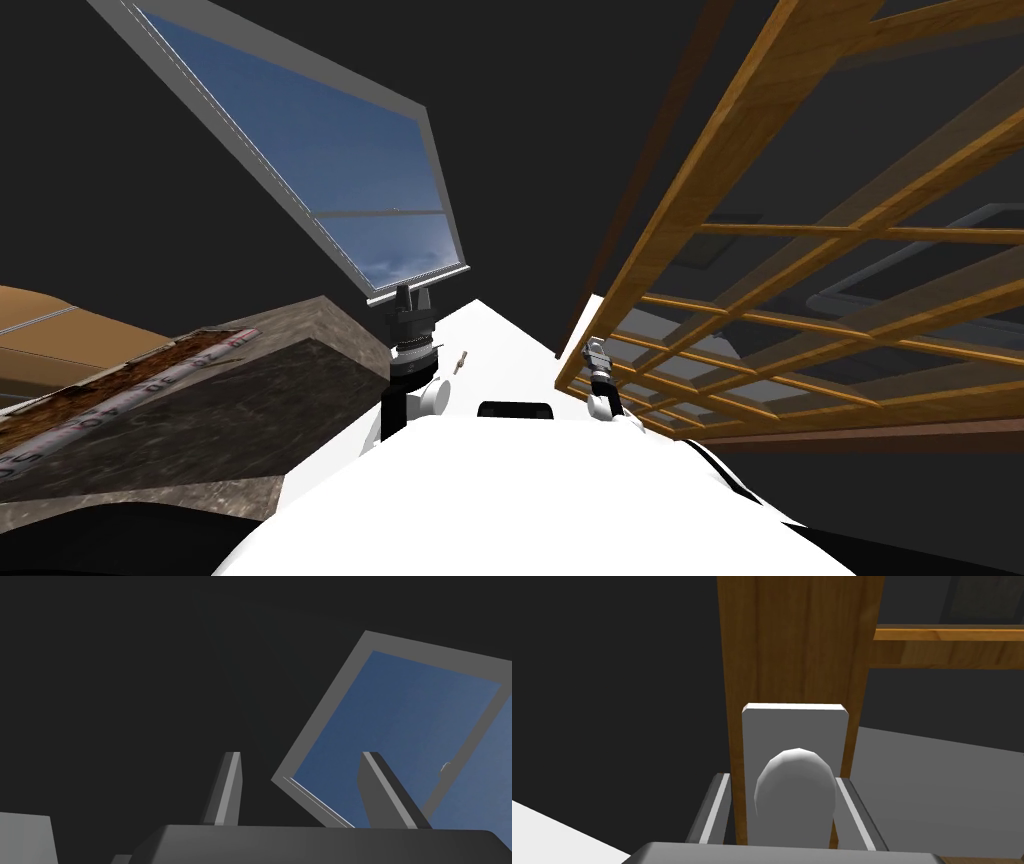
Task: Pull the door open
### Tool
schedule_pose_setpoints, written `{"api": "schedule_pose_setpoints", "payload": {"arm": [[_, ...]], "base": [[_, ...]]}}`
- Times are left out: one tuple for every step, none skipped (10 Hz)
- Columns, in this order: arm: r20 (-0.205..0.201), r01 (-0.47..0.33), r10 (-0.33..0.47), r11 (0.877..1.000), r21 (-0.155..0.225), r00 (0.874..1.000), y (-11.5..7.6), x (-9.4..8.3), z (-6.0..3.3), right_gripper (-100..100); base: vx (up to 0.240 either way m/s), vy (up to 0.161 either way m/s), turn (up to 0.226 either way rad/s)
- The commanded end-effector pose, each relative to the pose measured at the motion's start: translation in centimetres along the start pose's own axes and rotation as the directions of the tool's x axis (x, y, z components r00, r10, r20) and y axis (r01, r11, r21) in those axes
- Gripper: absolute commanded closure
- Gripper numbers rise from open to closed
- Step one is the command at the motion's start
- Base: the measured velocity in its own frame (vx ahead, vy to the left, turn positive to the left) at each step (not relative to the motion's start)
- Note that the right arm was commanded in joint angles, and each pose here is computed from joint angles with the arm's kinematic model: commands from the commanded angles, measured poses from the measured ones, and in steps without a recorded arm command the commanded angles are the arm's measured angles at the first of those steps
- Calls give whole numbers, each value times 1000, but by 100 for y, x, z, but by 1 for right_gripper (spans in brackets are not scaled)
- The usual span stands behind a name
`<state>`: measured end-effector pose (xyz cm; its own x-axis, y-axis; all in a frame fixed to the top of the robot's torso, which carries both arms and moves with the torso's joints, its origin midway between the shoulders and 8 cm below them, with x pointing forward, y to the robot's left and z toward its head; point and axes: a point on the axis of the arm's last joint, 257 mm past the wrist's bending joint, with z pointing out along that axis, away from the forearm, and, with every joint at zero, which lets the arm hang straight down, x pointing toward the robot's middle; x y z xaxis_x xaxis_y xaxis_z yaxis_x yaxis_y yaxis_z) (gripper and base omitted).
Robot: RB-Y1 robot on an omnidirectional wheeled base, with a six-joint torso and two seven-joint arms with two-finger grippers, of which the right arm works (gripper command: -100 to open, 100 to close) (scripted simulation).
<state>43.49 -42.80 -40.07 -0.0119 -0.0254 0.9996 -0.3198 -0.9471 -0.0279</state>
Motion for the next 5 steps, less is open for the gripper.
{"api": "schedule_pose_setpoints", "payload": {"arm": [[1,1,-1,1000,0,1000,-2,-4,-2,100],[1,1,-1,1000,0,1000,-2,-4,-2,100],[1,1,-1,1000,0,1000,-2,-4,-2,100],[1,1,-1,1000,0,1000,-2,-4,-2,100],[1,1,-1,1000,0,1000,-2,-4,-2,100]], "base": [[-30,-8,-26],[-23,-1,18],[-14,1,5],[-6,2,-1],[0,0,0]]}}
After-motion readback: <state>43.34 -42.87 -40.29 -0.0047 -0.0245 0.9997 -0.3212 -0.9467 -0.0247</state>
